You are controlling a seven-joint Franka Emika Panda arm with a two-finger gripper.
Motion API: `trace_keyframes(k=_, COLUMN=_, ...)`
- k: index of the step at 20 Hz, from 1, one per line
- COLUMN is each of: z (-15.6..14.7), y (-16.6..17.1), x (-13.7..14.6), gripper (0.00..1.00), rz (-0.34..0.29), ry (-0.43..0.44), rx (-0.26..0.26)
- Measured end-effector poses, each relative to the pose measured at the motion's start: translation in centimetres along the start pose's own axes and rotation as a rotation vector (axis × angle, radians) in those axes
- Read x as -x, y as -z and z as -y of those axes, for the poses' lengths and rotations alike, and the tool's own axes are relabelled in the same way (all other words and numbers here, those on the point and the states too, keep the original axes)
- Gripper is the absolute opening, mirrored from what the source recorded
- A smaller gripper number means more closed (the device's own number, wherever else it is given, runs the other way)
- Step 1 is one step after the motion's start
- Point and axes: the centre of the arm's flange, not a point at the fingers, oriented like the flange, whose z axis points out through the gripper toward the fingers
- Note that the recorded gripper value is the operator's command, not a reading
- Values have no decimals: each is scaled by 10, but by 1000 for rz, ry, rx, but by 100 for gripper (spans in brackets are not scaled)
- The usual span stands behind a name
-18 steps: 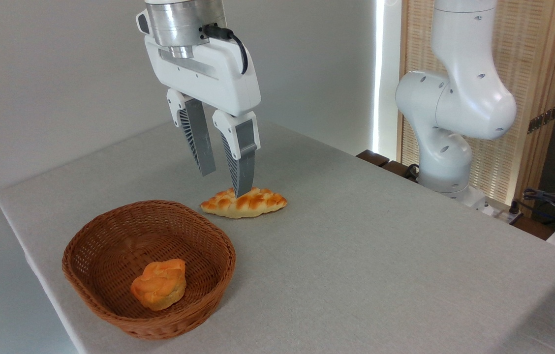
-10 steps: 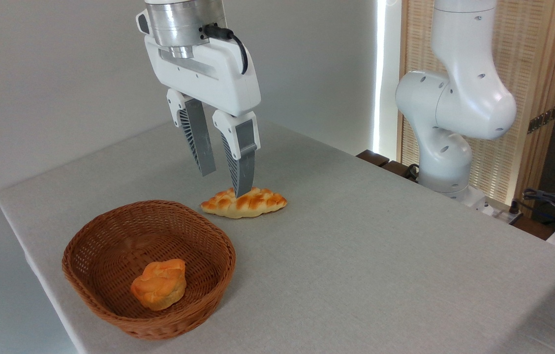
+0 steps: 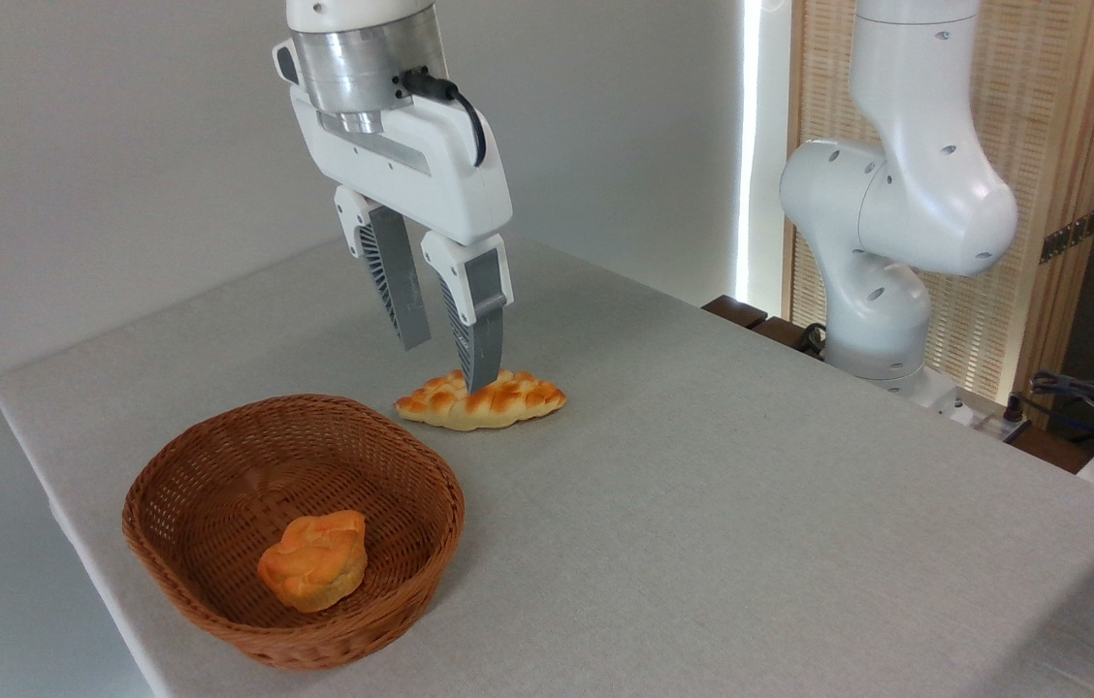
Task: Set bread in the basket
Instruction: 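Lower the open gripper down onto the croissant-shaped bread roll, then close the gripper on the middle of the bread roll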
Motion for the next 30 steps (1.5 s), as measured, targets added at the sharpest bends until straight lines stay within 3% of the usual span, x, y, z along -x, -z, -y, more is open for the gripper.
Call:
trace_keyframes(k=4, z=-27, y=-16, x=2, gripper=100, rz=-52, ry=-15, rx=27)
trace_keyframes(k=9, z=-89, y=-50, x=-23, gripper=100, rz=-42, ry=-122, rx=48)
trace_keyframes(k=14, z=-119, y=-78, x=-37, gripper=100, rz=-28, ry=-183, rx=66)
trace_keyframes(k=17, z=-141, y=-96, x=-43, gripper=100, rz=0, ry=-269, rx=84)
trace_keyframes(k=20, z=-155, y=-115, x=-47, gripper=100, rz=10, ry=-400, rx=93)
trace_keyframes(k=23, z=-168, y=-139, x=-48, gripper=100, rz=27, ry=-477, rx=106)
trace_keyframes(k=30, z=-188, y=-181, x=-57, gripper=100, rz=42, ry=-523, rx=111)
